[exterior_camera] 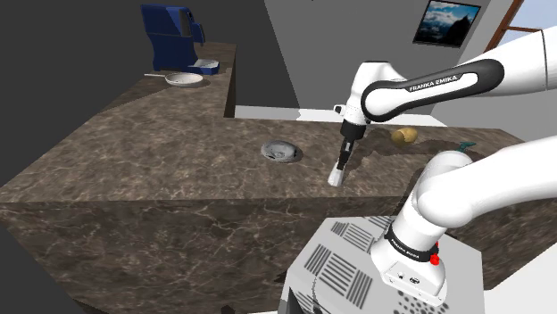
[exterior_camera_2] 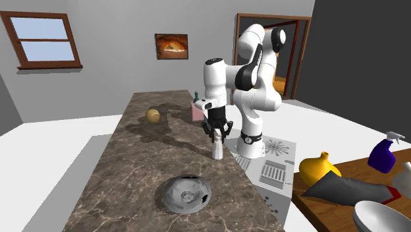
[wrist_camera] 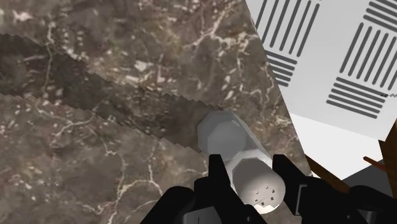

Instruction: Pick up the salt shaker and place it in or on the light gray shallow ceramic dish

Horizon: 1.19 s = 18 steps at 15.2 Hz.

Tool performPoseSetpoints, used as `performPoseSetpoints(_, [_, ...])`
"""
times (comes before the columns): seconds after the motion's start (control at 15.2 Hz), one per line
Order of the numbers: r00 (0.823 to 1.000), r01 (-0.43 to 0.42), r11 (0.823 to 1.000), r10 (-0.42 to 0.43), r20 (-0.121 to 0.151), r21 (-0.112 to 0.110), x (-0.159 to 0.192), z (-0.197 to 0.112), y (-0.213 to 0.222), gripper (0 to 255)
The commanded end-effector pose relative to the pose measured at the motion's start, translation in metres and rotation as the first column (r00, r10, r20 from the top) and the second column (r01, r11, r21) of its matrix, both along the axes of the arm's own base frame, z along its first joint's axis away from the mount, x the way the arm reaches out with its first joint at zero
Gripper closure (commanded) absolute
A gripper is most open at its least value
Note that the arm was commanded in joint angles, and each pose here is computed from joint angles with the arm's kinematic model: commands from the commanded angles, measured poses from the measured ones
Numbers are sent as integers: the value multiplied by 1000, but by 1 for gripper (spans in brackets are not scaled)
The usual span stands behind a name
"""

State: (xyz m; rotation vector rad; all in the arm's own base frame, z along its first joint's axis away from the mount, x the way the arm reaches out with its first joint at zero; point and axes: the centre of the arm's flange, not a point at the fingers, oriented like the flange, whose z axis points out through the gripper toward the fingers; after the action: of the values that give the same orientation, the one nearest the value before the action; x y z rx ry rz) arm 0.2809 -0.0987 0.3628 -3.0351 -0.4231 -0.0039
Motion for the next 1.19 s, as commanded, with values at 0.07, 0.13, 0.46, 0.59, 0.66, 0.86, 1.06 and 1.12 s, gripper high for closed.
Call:
performPoseSetpoints(0.07, [1000,0,1000,0,-1,0,0,10,0,255])
performPoseSetpoints(0.13, [1000,0,1000,0,-1,0,0,15,0,255])
performPoseSetpoints(0.46, [1000,0,1000,0,-1,0,0,42,0,255])
performPoseSetpoints(0.59, [1000,0,1000,0,-1,0,0,52,0,255])
performPoseSetpoints(0.66, [1000,0,1000,0,-1,0,0,58,0,255])
performPoseSetpoints(0.86, [1000,0,1000,0,-1,0,0,74,0,255])
performPoseSetpoints(1.06, [1000,0,1000,0,-1,0,0,89,0,255])
performPoseSetpoints(1.12, [1000,0,1000,0,-1,0,0,95,0,255])
